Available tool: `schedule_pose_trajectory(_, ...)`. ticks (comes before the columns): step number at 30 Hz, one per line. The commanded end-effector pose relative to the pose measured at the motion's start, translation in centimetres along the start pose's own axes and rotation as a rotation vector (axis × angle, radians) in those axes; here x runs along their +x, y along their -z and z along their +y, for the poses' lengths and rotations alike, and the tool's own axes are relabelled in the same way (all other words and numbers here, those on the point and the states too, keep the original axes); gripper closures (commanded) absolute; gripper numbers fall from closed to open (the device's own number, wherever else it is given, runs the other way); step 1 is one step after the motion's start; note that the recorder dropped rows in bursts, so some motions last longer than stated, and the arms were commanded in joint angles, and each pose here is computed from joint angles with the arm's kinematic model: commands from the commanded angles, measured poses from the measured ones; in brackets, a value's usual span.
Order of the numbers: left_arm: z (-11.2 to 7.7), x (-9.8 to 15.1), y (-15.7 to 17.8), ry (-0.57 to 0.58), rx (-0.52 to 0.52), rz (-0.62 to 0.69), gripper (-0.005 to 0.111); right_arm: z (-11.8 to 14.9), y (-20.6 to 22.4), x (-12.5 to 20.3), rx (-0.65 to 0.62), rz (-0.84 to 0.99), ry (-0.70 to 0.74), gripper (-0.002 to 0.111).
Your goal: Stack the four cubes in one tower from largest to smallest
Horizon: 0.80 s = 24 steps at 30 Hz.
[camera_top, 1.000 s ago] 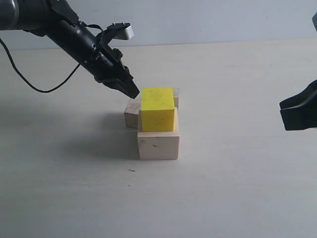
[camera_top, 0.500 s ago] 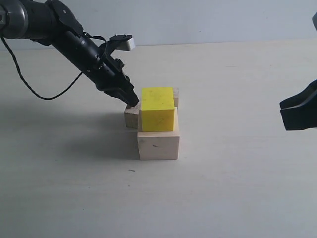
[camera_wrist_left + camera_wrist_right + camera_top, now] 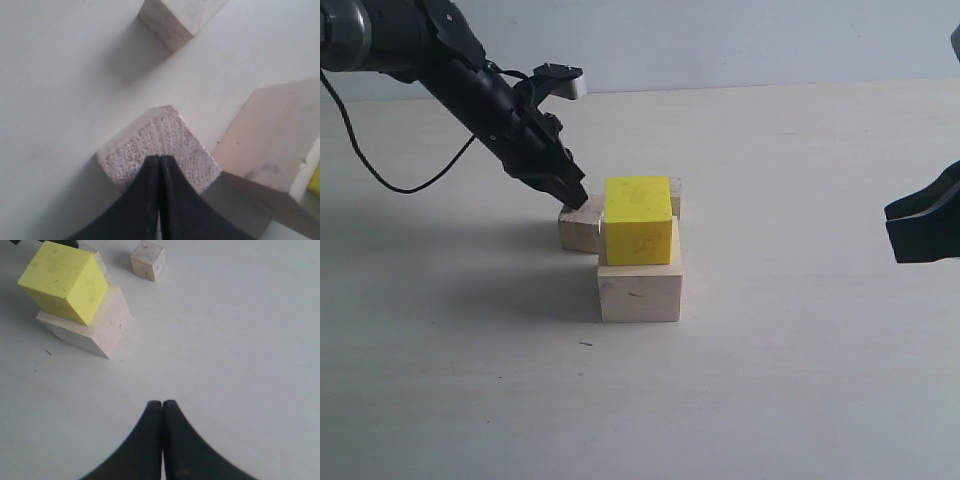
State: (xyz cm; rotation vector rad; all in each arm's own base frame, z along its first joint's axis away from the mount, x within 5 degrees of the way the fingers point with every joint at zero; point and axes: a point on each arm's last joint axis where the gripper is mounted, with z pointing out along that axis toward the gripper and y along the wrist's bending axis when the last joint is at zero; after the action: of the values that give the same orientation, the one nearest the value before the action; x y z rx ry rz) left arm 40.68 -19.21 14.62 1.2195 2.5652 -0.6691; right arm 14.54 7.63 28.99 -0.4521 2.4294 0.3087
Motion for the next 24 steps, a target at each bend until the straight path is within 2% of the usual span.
schedule_pose_trajectory(1,0.9,0.8,-0.5,-0.034,-0.077,0.069,0.107,-0.1,0.0,0.0,0.005,-0.013,0.011,0.108)
schedule_pose_trajectory(8,2.4,1.9,0.4,0.020,-0.100,0.106,0.107,-0.1,0.0,0.0,0.005,-0.013,0.013,0.108)
schedule_pose_trajectory(12,3.4,2.8,2.2,0.058,-0.113,0.097,0.107,-0.1,0.0,0.0,0.005,-0.013,0.013,0.108)
schedule_pose_trajectory(24,3.6,5.2,4.4,0.067,-0.244,0.163,0.107,-0.1,0.0,0.0,0.006,-0.006,0.013,0.108)
